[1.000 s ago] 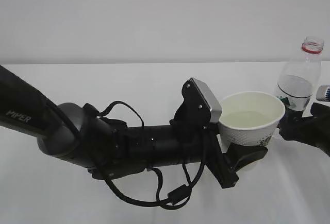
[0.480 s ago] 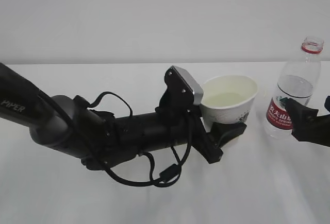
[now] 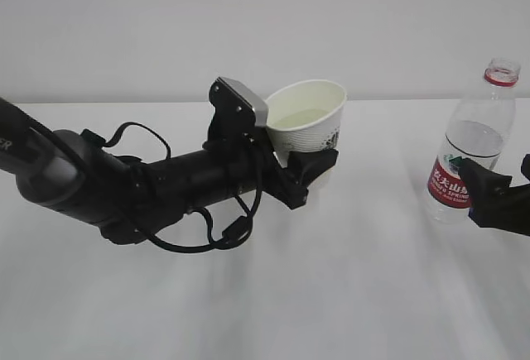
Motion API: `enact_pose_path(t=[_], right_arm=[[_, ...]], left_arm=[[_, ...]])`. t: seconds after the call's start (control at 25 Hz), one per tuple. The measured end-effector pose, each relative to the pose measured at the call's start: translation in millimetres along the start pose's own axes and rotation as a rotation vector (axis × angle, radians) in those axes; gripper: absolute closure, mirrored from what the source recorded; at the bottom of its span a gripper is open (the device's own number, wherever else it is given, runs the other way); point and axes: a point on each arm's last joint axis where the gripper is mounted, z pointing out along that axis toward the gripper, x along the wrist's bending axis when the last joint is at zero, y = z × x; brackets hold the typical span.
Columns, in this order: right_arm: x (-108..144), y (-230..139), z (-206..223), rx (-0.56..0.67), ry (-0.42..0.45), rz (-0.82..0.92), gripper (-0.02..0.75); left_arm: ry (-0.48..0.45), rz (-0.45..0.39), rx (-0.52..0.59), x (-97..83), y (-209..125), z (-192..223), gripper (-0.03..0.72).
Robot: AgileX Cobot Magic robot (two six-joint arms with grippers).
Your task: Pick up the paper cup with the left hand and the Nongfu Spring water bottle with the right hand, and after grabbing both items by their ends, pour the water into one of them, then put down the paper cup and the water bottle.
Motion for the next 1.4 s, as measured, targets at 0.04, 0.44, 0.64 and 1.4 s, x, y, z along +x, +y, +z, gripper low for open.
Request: enact_pose_path(t=[0.04, 0.44, 0.64, 1.4], right_arm=[[0, 0, 0, 0.000, 0.000, 0.000, 0.097], [1, 0, 0, -0.002, 0.010, -0.023, 0.108], [1, 0, 0, -0.002, 0.010, -0.023, 0.109], [1, 0, 0, -0.002, 0.014, -0.029, 0.126]], left_arm=[[0.013, -0.001, -0.001, 5.3, 0, -2, 0.190], [0.123, -0.041, -0.006, 47.0, -11, -33, 0.190], [0.184, -0.067, -0.023, 67.0, -18, -55, 0.190], [0.482, -0.135, 0.081, 109.2, -52, -123, 0.190]])
